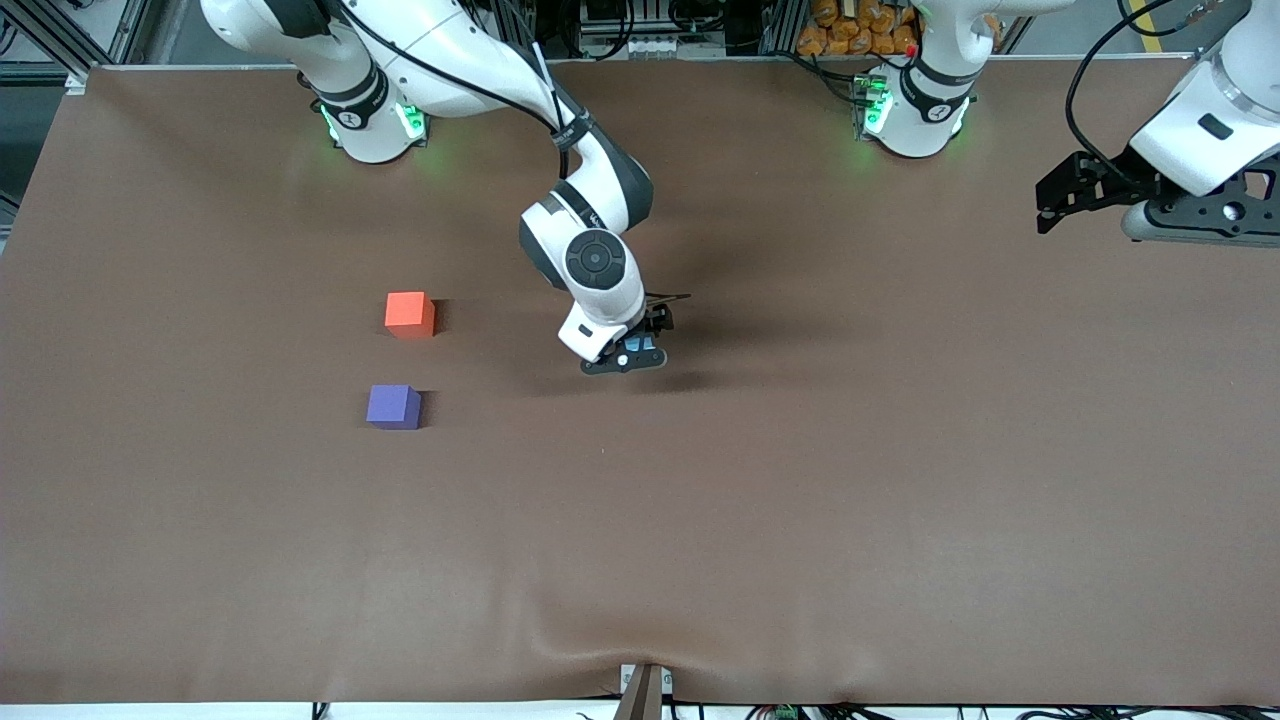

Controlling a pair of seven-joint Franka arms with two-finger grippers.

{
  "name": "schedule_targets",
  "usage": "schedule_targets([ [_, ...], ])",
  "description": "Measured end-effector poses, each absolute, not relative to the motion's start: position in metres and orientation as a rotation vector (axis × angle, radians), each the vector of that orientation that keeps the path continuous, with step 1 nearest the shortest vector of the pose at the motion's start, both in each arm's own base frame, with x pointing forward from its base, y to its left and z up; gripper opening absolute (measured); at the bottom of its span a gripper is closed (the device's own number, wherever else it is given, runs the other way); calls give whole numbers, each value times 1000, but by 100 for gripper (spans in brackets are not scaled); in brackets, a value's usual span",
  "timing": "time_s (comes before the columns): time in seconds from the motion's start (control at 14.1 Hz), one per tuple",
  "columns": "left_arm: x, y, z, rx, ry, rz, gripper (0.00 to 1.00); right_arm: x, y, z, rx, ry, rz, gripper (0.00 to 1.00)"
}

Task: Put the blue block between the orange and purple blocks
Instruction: 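Close the right gripper on the light blue cube, then carry the cube with the right gripper toward the red and purple cubes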

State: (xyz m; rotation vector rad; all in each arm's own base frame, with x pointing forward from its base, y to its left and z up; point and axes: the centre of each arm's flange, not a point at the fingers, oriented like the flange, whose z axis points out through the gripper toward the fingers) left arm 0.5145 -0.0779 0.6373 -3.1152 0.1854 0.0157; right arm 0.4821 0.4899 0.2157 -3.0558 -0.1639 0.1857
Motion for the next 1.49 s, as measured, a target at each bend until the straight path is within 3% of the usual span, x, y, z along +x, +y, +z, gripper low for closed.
schedule_targets([
  [0.28, 515, -78, 651, -3118, 185, -29, 100, 475, 496, 211, -3060, -178, 194, 95],
  [0.42, 515, -78, 656, -3118, 186, -43, 100, 469, 501, 207, -3064, -184, 194, 78],
  [0.5, 515, -78, 656, -3118, 186, -45, 100, 469, 502, 206, -3064, -186, 192, 77],
  [0.64, 515, -78, 656, -3118, 186, -43, 100, 471, 503, 209, -3064, -183, 180, 59],
  [0.99, 518, -76, 652, -3119, 178, -29, 100, 491, 500, 233, -3051, -88, 117, 58],
  [1.49, 518, -75, 652, -3119, 177, -30, 100, 536, 390, 386, -3130, 170, 313, 53],
])
